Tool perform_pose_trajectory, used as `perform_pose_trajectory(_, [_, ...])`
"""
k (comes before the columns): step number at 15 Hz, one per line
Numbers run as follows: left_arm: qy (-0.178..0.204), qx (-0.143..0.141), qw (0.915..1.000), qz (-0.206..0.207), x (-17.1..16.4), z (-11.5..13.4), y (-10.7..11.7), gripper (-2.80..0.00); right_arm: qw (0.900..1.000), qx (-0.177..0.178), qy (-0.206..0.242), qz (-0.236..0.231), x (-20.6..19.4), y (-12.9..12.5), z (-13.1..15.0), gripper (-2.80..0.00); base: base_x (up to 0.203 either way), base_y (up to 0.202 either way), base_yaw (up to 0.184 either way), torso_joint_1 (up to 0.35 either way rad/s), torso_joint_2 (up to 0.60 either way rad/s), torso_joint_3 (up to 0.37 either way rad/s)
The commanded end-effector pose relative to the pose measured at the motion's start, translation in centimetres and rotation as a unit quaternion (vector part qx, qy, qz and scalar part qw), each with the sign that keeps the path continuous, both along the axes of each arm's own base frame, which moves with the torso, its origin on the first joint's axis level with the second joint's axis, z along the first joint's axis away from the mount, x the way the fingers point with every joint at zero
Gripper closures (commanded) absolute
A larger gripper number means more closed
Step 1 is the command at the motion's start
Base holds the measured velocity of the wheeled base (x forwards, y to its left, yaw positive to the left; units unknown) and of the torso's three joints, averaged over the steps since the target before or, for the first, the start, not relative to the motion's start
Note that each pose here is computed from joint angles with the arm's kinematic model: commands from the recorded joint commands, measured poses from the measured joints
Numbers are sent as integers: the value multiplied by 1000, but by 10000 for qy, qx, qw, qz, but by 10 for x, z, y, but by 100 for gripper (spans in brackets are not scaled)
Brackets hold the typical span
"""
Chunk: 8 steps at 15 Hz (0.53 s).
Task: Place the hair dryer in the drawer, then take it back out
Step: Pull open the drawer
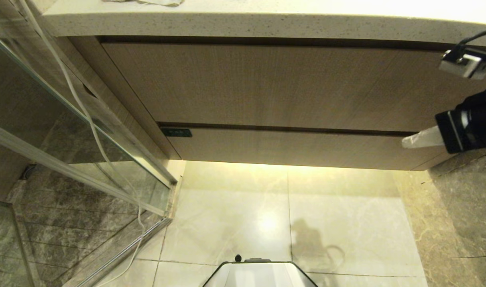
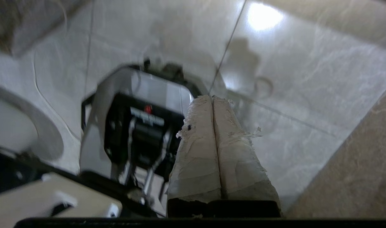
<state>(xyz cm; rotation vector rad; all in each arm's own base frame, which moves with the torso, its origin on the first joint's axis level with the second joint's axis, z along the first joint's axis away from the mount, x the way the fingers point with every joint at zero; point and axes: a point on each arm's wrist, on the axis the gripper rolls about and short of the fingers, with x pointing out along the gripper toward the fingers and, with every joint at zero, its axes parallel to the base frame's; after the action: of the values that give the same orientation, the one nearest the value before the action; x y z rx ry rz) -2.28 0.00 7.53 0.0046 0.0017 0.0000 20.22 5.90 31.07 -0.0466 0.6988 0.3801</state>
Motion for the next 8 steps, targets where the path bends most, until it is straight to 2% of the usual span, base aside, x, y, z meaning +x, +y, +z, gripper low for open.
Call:
perform_pose_trajectory(1, [0,0,10000,0,0,0,0,0,9978,-333,501,279,7,5,-26,0,0,0,0,0,0,0])
perform_pose_trajectory(4, [7,0,10000,0,0,0,0,0,9945,-530,830,355,8,3,-44,0,0,0,0,0,0,0])
perform_pose_trajectory(5, [1,0,10000,0,0,0,0,0,9916,-682,1018,424,6,2,-53,-280,0,0,0,0,0,0])
perform_pose_trajectory(7, [7,0,10000,0,0,0,0,0,9784,-1295,1321,919,2,0,-77,-280,0,0,0,0,0,0])
perform_pose_trajectory(8, [5,0,10000,0,0,0,0,0,9648,-1757,1423,1346,-1,-1,-92,-280,0,0,0,0,0,0])
